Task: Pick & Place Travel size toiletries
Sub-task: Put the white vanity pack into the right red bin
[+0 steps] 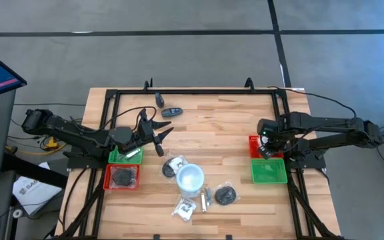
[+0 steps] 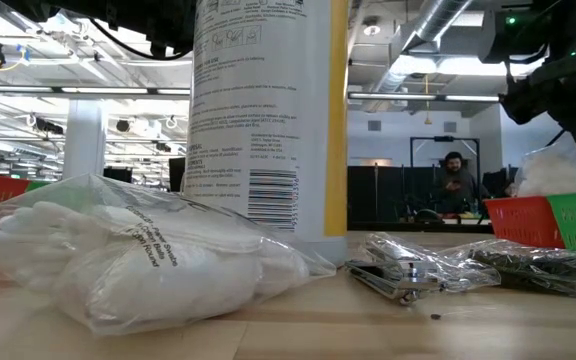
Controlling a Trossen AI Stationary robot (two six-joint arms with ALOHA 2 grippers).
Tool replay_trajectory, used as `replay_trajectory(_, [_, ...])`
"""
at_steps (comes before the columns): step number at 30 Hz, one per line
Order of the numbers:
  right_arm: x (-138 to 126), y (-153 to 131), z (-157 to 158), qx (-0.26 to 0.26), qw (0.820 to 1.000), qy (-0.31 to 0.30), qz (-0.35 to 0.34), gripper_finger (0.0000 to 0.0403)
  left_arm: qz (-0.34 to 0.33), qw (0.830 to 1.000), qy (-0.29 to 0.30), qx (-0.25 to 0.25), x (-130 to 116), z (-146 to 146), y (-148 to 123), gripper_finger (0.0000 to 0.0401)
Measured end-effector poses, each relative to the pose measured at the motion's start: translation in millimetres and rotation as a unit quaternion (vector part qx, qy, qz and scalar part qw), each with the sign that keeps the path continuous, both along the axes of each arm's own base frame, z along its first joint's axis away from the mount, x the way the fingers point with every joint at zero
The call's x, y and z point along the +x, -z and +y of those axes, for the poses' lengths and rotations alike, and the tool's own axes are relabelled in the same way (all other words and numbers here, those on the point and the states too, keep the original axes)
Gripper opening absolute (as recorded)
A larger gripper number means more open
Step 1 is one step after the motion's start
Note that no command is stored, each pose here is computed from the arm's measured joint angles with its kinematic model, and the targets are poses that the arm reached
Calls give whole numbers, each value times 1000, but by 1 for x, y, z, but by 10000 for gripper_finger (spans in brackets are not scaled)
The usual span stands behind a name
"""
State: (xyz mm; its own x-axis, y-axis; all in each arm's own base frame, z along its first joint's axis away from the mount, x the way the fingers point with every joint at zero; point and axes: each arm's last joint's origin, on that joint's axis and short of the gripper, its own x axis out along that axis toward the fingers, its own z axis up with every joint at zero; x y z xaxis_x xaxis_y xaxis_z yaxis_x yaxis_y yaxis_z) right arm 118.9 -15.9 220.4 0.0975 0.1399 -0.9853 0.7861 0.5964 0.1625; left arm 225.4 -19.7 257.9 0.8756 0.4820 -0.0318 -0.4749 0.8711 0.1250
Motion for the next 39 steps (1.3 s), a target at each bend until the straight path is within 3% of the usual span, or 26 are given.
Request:
replay_trajectory(16, [2,-1,-1,-3,1000,-10,-13,78,0,1000,0,0,0,0,0,104])
replay_trajectory(39, [-2,-13,-20,-13,1000,13,-20,83,0,1000,0,0,0,0,0,104])
